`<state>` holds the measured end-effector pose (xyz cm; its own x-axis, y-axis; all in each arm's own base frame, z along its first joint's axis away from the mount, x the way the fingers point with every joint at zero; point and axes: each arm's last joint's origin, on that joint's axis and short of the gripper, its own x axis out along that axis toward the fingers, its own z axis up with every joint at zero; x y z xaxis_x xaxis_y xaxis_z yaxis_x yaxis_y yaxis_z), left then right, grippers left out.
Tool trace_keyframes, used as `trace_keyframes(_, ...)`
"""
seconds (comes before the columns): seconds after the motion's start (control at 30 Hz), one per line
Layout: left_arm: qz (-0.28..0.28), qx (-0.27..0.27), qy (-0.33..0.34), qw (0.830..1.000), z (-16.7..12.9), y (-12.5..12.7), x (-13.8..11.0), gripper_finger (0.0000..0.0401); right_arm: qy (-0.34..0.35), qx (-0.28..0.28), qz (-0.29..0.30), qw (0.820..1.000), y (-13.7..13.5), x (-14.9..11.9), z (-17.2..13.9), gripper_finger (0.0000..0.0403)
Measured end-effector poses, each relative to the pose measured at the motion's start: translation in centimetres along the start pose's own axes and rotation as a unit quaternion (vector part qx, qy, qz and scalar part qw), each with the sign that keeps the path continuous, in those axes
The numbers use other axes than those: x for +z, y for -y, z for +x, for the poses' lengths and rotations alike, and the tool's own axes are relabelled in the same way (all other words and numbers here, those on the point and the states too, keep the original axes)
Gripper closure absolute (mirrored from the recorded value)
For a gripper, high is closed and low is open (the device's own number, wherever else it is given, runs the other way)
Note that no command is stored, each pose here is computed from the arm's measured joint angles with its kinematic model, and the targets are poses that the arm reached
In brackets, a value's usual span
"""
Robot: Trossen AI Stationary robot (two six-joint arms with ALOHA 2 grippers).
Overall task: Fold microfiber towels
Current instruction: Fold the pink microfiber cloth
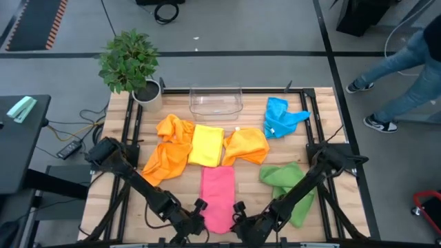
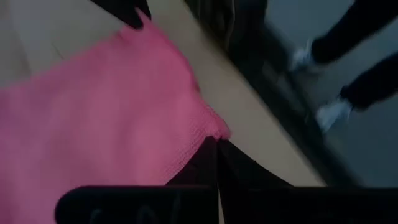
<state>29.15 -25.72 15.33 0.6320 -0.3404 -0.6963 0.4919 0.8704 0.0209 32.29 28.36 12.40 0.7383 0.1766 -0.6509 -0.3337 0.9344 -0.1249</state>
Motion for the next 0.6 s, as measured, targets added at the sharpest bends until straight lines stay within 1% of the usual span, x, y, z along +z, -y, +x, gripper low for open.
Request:
trace_keyframes(0.07,-0.025,-0.007,0.015,1.0,-1.0,-0.3,0.8,0.0399,0.005,0.013,0.025,1.0,0.8,1.2,-1.1,0.0364)
trace_keyframes(0.23,-0.091,-0.023,0.059,0.994,-3.7,-1.0,2.8,0.0399,-0.021,0.061,0.069,0.995,2.3,2.7,-3.5,0.0364)
trace_keyframes(0.3,-0.108,-0.027,0.068,0.992,-4.4,-1.1,3.2,0.04,-0.023,0.075,0.095,0.992,2.6,3.3,-4.7,0.0364)
trace_keyframes(0.4,-0.132,-0.037,0.077,0.988,-4.9,-0.6,3.5,0.04,-0.02,0.08,0.133,0.988,3.0,4.1,-6.1,0.0364)
trace_keyframes(0.5,-0.175,-0.048,0.094,0.979,-5.2,0.3,3.7,0.04,0.001,0.087,0.177,0.98,3.0,5.0,-7.3,0.0364)
trace_keyframes(0.6,-0.232,-0.041,0.134,0.962,-5.0,1.6,4.0,0.04,0.009,0.1,0.204,0.974,2.0,5.1,-7.7,0.0364)
